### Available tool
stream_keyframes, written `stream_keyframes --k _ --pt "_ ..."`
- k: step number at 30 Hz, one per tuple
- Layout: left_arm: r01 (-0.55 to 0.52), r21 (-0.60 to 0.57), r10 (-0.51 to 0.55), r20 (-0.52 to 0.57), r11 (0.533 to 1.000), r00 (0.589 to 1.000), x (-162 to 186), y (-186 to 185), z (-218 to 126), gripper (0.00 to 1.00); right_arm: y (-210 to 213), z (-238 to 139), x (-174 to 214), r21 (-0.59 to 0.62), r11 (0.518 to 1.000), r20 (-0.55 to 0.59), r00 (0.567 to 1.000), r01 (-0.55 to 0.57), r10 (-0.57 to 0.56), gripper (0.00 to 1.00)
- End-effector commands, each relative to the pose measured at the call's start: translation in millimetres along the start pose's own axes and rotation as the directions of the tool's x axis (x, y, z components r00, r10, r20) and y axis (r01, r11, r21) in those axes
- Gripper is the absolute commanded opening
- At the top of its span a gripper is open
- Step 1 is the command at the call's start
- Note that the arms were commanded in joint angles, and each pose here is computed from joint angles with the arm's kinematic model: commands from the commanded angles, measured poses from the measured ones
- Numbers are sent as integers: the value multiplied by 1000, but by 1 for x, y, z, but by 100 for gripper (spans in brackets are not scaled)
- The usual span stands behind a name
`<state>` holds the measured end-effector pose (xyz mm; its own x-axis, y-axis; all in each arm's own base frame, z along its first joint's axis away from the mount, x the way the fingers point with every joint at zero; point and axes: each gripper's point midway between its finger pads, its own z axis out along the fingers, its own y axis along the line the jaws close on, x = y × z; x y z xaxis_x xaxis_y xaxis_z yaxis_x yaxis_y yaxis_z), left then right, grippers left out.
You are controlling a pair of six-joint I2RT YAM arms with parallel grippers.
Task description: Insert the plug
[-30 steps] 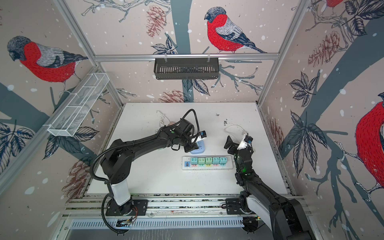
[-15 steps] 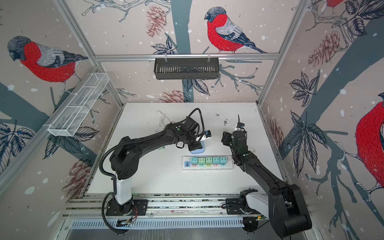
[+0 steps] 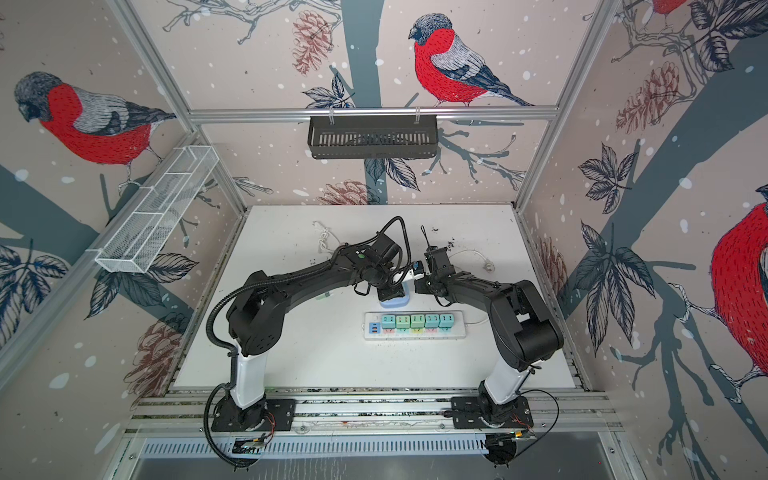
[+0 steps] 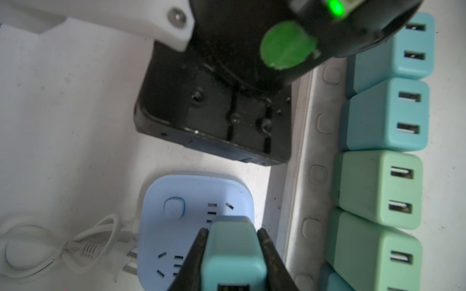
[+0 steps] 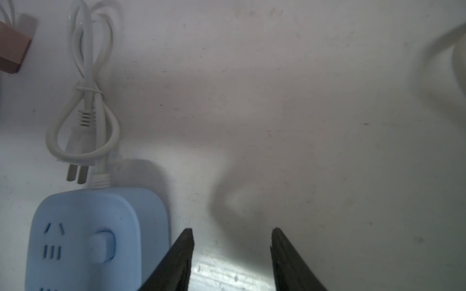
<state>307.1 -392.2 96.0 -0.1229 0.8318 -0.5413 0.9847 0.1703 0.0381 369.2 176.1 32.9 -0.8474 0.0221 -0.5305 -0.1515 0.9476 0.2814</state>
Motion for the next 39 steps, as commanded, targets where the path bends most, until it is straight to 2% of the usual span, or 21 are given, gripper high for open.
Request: stream_keyframes --k 1,8,15,20,27,34,39 --pt "-9 2 9 7 1000 1000 0 -3 -8 0 16 7 5 -56 998 -25 999 26 -28 45" --pt "4 -6 -4 19 1000 1000 9 -3 -15 0 48 20 21 -141 990 -35 999 19 -24 40" --pt "53 -43 -52 31 998 998 33 11 -32 0 88 32 11 -210 976 -10 998 65 -68 39" --pt "35 -48 -35 14 998 999 47 12 -32 0 104 44 5 -240 968 -18 996 76 -83 39" --pt "24 -79 -28 -54 997 998 66 23 -25 0 113 60 -5 -252 964 -15 995 88 -95 39" --pt "-44 -103 38 -66 994 997 71 29 -30 0 108 72 -26 -255 963 1 996 84 -87 42" --pt "-50 -94 43 -72 994 996 71 30 -29 0 109 80 -35 -267 960 5 996 86 -88 42"
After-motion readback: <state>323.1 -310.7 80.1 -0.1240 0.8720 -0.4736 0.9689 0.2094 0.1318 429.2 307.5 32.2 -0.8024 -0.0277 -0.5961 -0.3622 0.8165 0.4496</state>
